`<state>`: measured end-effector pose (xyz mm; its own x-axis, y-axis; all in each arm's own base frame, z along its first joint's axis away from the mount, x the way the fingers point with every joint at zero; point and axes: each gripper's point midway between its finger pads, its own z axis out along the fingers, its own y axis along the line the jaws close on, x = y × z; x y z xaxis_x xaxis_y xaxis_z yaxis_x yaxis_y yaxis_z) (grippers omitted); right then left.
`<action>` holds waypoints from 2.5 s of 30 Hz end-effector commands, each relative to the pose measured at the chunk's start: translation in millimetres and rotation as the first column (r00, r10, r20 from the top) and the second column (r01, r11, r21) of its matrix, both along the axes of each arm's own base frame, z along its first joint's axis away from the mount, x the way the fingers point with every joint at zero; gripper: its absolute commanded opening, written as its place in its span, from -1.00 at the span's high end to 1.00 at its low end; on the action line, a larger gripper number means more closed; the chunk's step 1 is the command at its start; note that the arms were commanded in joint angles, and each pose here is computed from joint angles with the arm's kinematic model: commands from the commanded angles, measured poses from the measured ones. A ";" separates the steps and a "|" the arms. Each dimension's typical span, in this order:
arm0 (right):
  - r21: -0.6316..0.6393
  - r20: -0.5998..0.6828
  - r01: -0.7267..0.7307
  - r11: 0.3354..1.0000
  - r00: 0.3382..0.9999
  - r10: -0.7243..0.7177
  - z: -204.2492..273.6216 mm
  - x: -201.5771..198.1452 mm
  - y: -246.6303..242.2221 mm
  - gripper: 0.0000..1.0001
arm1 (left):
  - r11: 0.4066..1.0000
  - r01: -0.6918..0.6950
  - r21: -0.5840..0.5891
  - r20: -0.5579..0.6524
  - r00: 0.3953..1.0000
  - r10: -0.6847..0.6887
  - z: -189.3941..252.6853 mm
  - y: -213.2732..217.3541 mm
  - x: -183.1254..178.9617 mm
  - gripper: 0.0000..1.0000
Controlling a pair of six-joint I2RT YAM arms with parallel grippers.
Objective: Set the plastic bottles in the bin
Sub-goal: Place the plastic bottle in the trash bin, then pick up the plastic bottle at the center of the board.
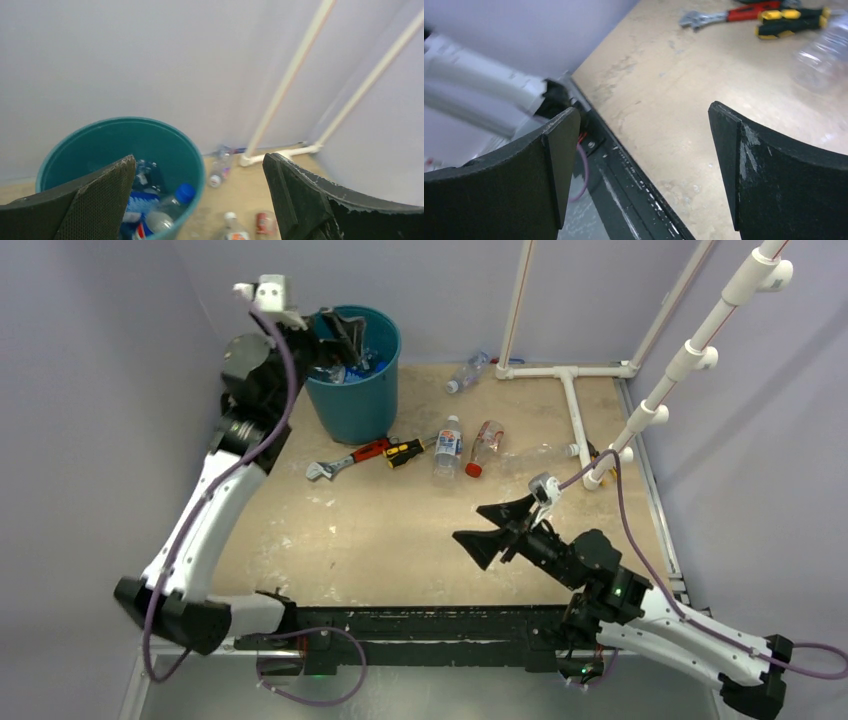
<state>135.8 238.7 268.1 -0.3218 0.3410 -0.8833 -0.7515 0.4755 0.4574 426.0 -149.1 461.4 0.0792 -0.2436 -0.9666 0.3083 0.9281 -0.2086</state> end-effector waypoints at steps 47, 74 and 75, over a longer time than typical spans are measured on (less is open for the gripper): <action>-0.605 -0.180 0.506 0.615 0.665 -0.725 -189.9 277.2 25.9 -0.76 | 0.965 -0.035 -0.259 -0.522 0.846 -0.109 -218.3 44.7 -218.6 -0.99; -0.532 -0.134 0.495 0.687 0.752 -0.646 -138.5 224.6 20.6 0.07 | 0.950 0.094 -0.298 -0.494 0.836 -0.238 -219.6 22.4 -222.7 -0.89; -0.511 -0.133 0.484 0.711 0.772 -0.621 -130.7 215.2 23.1 0.08 | 0.951 0.096 -0.295 -0.495 0.836 -0.238 -219.8 22.2 -222.3 -0.89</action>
<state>368.7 247.4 82.2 -0.5462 0.1045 -0.8311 -0.0689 0.9832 0.1689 199.6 -122.9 235.3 -0.4953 -0.4531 -0.7412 0.1982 0.7718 -0.6042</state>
